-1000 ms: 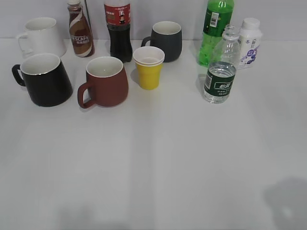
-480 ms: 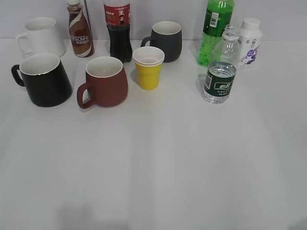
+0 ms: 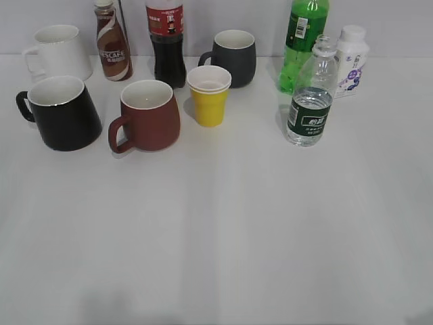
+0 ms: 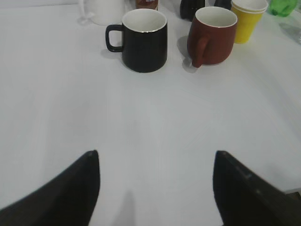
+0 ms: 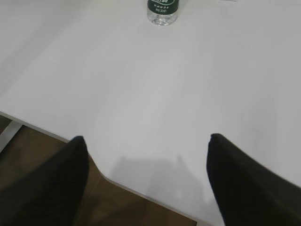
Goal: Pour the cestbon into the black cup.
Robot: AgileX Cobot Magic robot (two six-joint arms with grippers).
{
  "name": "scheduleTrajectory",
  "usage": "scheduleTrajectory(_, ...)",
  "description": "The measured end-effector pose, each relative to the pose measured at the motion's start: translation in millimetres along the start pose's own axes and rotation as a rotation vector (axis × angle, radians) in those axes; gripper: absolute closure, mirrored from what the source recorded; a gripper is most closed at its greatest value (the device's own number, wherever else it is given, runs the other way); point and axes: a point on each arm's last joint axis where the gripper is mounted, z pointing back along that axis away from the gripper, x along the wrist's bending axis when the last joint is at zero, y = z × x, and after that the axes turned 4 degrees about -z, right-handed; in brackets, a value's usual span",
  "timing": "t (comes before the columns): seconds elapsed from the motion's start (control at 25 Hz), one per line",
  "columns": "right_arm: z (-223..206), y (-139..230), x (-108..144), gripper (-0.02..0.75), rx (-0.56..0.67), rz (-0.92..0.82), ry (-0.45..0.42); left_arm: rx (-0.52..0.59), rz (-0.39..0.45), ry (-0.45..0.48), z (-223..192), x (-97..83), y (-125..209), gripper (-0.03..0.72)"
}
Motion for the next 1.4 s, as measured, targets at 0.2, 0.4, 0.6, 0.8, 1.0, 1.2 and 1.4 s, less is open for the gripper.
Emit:
scheduleTrajectory(0.2, -0.2, -0.2, -0.2, 0.149, -0.004, -0.025, 0.046, 0.0, 0.008, -0.018, 0.0, -0.2, 0.0, 0.145)
scheduleTrajectory(0.4, 2.8, 1.1, 0.4, 0.149, -0.045, -0.106, 0.206, 0.002, 0.072, -0.15, 0.2, -1.5, 0.1, 0.188)
scheduleTrajectory(0.6, 5.8, 2.7, 1.8, 0.149, -0.074, -0.126, 0.253, 0.002, 0.089, -0.188, 0.1, -1.7, 0.2, 0.244)
scheduleTrajectory(0.8, 5.9, 2.8, 1.9, 0.149, -0.075, -0.126, 0.254, 0.002, 0.081, -0.172, 0.1, -1.6, 0.2, 0.289)
scheduleTrajectory(1.0, 5.9, 2.8, 1.9, 0.149, -0.075, -0.126, 0.254, 0.002, 0.084, -0.178, 0.1, -1.6, 0.2, 0.351)
scheduleTrajectory(1.2, 5.9, 2.8, 1.9, 0.149, -0.075, -0.126, 0.254, 0.002, 0.084, -0.178, 0.1, -1.6, 0.2, 0.409)
scheduleTrajectory(1.4, 5.9, 2.8, 1.9, 0.149, -0.075, -0.126, 0.254, 0.002, 0.084, -0.178, 0.1, -1.6, 0.2, 0.457)
